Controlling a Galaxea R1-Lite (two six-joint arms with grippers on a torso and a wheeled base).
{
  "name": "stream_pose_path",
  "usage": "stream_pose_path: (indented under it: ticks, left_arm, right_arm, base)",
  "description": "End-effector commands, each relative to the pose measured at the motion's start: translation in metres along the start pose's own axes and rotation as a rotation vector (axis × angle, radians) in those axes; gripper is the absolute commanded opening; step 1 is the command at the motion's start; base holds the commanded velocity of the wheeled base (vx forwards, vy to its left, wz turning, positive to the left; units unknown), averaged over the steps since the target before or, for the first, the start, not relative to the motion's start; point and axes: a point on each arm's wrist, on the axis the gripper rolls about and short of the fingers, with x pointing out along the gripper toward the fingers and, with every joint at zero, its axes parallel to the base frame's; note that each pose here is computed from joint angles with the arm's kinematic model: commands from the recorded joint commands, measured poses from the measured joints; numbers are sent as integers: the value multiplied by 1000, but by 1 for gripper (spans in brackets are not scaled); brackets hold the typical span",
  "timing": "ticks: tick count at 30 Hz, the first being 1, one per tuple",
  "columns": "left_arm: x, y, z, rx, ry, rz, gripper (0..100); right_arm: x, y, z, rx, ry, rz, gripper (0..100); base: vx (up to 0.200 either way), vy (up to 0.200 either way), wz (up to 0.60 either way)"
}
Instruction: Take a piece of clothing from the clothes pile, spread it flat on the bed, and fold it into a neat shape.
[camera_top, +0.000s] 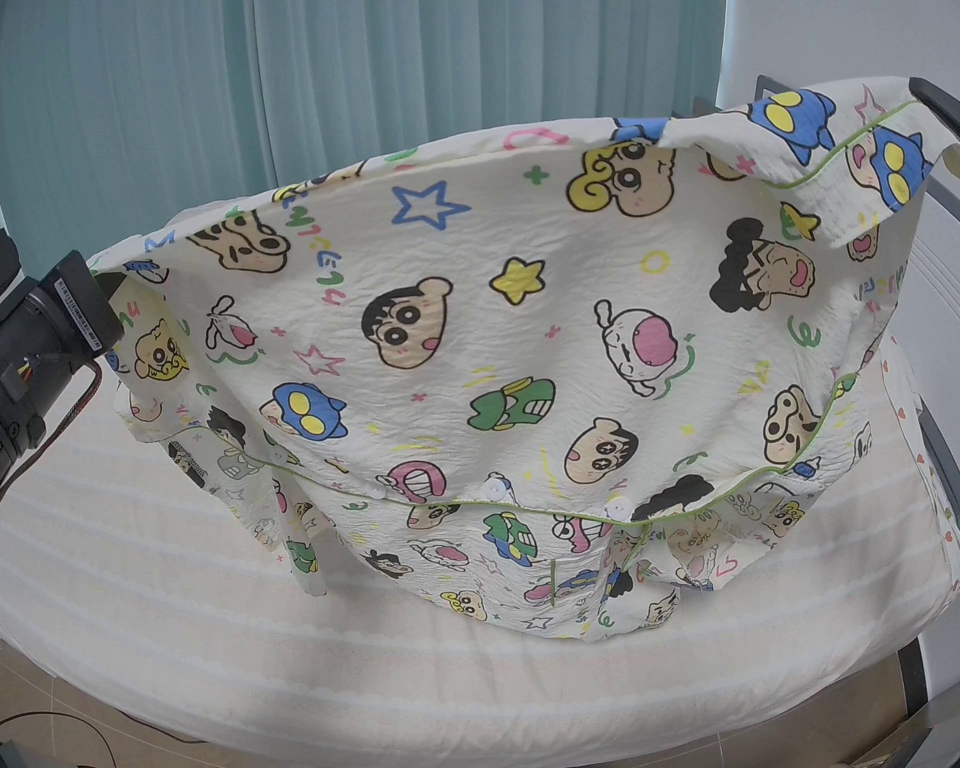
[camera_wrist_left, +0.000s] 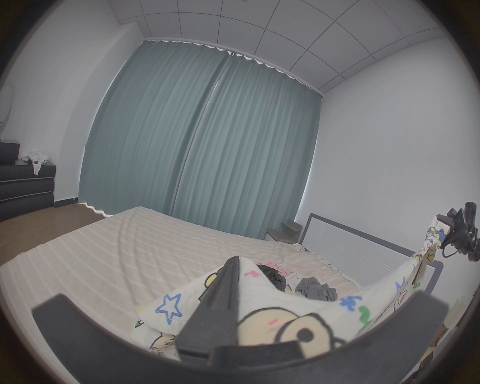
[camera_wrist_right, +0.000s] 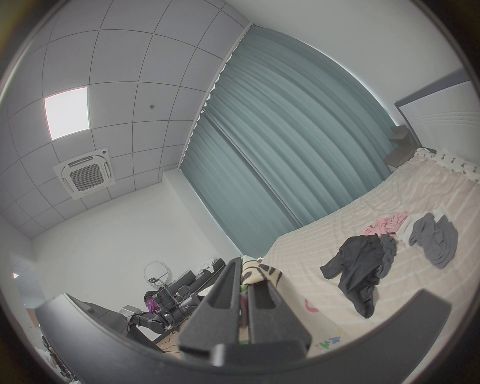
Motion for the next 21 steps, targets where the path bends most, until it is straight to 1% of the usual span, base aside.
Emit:
stream_pose_path:
  ticks: [1,21]
  left_arm:
    - [1,0,0,0,1,1,0]
    - [2,2,-1,4,2,14,0]
  right_arm:
    - [2,0,-1,4,6,6,0]
    - [8,-4,-4,15,28,5,0]
  base:
    - [0,200,0]
    - [0,200,0]
